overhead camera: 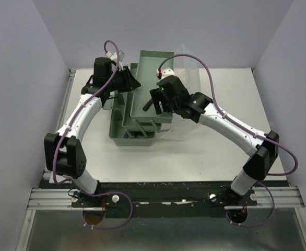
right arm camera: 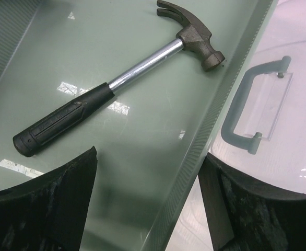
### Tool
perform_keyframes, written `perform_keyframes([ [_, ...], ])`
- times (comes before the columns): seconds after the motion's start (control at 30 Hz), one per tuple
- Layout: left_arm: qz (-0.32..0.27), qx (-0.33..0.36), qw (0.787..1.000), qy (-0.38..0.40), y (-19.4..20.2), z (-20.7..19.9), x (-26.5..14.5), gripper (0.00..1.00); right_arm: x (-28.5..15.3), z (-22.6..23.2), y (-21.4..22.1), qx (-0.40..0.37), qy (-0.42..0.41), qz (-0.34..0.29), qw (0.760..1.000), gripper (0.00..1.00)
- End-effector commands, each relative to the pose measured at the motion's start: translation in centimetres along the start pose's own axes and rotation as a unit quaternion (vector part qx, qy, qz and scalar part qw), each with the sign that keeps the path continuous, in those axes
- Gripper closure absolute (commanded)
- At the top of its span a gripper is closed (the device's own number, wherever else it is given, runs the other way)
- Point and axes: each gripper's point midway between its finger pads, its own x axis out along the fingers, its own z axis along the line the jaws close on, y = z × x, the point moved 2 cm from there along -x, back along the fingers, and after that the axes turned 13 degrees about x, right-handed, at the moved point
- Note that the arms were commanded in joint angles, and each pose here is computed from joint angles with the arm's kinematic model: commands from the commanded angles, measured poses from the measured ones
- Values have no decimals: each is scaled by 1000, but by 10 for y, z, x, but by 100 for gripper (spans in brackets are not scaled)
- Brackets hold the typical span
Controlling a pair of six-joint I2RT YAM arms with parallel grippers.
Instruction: Pack the tool kit
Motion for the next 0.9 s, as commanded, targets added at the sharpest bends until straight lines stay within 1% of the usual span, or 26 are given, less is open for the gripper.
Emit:
perform_keyframes([
  [0.0, 72, 8, 995, -74, 39, 31, 2, 87, -38, 13, -45, 8, -41, -68, 997, 13],
  [0.1, 79, 13, 993, -89, 40, 37, 0, 89, -50, 7, -57, 10, -32, -89, 995, 10],
  [0.23, 88, 13, 992, -93, 43, 39, 2, 93, -66, 1, -70, 13, -31, -111, 993, 4],
  [0.3, 89, 12, 992, -90, 44, 39, 3, 99, -71, 0, -75, 14, -32, -118, 992, 0],
  [0.47, 89, 13, 992, -93, 45, 40, 2, 100, -75, -10, -79, 10, -7, -125, 992, 0],
  [0.57, 91, 18, 991, -101, 44, 42, 1, 100, -83, -21, -82, 20, 12, -140, 990, 0],
  [0.87, 124, 45, 981, -142, 49, 59, -2, 100, -100, -65, -84, 83, 9, -150, 985, 0],
])
